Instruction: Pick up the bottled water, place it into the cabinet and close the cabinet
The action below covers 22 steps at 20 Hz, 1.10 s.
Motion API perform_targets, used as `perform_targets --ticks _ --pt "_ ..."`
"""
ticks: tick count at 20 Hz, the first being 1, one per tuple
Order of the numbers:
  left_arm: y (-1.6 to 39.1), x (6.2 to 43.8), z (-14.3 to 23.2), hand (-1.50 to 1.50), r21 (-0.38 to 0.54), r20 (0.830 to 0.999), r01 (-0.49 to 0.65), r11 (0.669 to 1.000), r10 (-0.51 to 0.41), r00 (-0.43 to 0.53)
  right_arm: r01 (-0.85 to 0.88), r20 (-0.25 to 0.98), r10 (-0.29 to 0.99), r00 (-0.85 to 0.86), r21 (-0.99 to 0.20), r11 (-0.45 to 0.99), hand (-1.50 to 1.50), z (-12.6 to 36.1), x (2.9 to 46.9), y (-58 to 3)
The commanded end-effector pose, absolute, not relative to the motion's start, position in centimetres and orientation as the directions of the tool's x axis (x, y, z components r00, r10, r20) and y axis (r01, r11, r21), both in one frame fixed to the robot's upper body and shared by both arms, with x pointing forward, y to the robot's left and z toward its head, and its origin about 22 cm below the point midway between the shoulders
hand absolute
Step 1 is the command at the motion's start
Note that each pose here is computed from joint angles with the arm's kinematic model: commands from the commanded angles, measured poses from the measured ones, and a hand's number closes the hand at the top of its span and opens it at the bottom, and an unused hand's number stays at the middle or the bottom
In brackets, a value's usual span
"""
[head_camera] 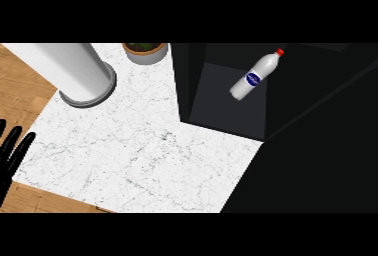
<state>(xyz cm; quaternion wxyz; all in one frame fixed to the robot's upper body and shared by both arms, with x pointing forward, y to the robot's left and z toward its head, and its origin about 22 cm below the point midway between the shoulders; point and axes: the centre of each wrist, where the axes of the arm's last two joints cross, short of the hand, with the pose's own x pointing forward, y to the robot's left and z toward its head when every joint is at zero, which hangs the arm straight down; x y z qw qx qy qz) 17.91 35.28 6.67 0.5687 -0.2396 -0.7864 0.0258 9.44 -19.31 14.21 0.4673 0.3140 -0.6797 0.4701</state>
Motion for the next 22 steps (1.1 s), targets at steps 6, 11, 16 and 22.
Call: perform_targets --ticks 6,11,16,22 --pt "35.7 18.0 6.8 -1.50 -0.316 0.879 0.354 0.880 0.412 -0.239 -0.885 0.945 -0.032 -0.326 -0.293 0.362 1.50 14.3 9.4 -17.5" --pt "35.4 18.5 7.4 -1.50 -0.311 0.873 0.386 0.869 0.421 -0.246 -0.935 0.971 -0.102 -0.218 -0.178 0.306 1.50 13.1 9.2 -17.0" --pt "36.0 18.8 7.7 -1.50 -0.296 0.871 0.389 0.873 0.414 -0.266 -0.931 0.970 -0.136 -0.200 -0.145 0.336 1.50 12.9 9.8 -17.0" --pt "36.2 18.9 7.5 -1.50 -0.297 0.877 0.386 0.873 0.409 -0.251 -0.886 0.971 -0.107 -0.213 -0.146 0.439 1.50 12.7 11.3 -17.1"
